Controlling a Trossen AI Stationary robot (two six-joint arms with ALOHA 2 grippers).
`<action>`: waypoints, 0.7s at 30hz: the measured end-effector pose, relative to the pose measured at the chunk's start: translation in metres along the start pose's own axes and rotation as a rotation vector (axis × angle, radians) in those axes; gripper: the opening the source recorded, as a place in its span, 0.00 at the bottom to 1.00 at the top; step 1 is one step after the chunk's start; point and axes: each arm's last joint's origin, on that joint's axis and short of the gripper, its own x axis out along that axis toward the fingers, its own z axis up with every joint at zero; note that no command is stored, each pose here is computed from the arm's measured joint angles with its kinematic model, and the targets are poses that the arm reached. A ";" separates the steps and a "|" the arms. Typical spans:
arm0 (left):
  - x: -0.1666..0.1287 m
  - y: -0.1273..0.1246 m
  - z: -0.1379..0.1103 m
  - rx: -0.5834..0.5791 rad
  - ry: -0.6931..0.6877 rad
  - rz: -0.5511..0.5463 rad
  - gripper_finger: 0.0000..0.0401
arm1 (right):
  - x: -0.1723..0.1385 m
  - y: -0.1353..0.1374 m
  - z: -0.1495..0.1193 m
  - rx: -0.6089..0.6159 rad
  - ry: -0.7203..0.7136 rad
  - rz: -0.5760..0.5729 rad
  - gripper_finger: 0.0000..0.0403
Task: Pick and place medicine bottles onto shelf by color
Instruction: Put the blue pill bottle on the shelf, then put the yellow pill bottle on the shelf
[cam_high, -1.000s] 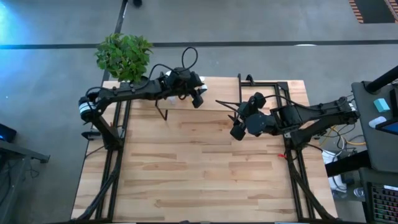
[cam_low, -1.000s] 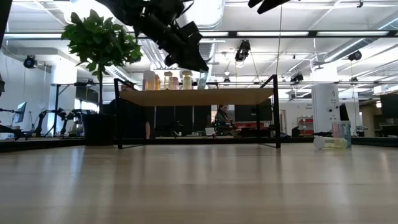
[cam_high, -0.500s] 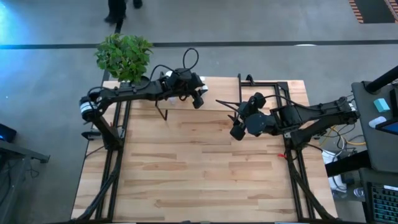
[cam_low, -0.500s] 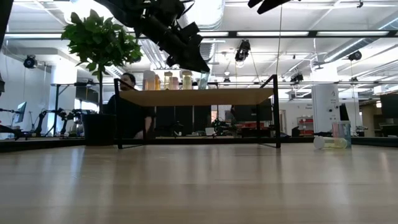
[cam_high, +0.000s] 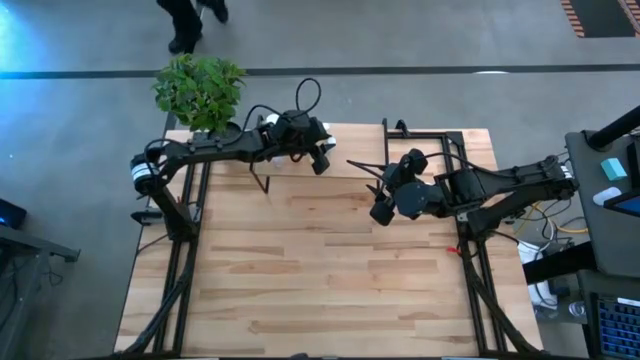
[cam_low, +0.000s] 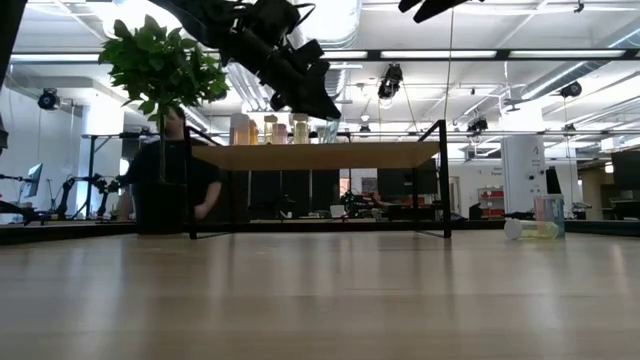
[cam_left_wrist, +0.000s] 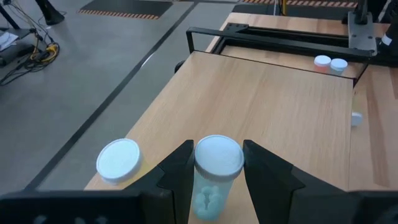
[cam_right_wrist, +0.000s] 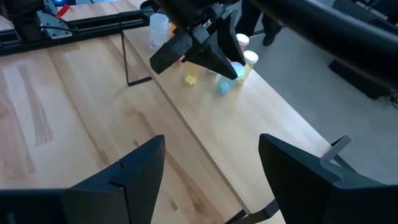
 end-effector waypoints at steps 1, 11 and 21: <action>0.000 0.000 0.000 0.000 0.000 0.000 0.28 | 0.000 0.000 0.000 0.000 0.000 0.000 0.62; 0.001 0.000 -0.002 0.006 0.008 0.001 0.36 | 0.000 0.000 0.000 -0.011 0.002 0.000 0.62; -0.003 0.002 0.005 0.000 -0.006 0.026 0.51 | 0.000 0.000 -0.001 -0.018 0.007 -0.001 0.62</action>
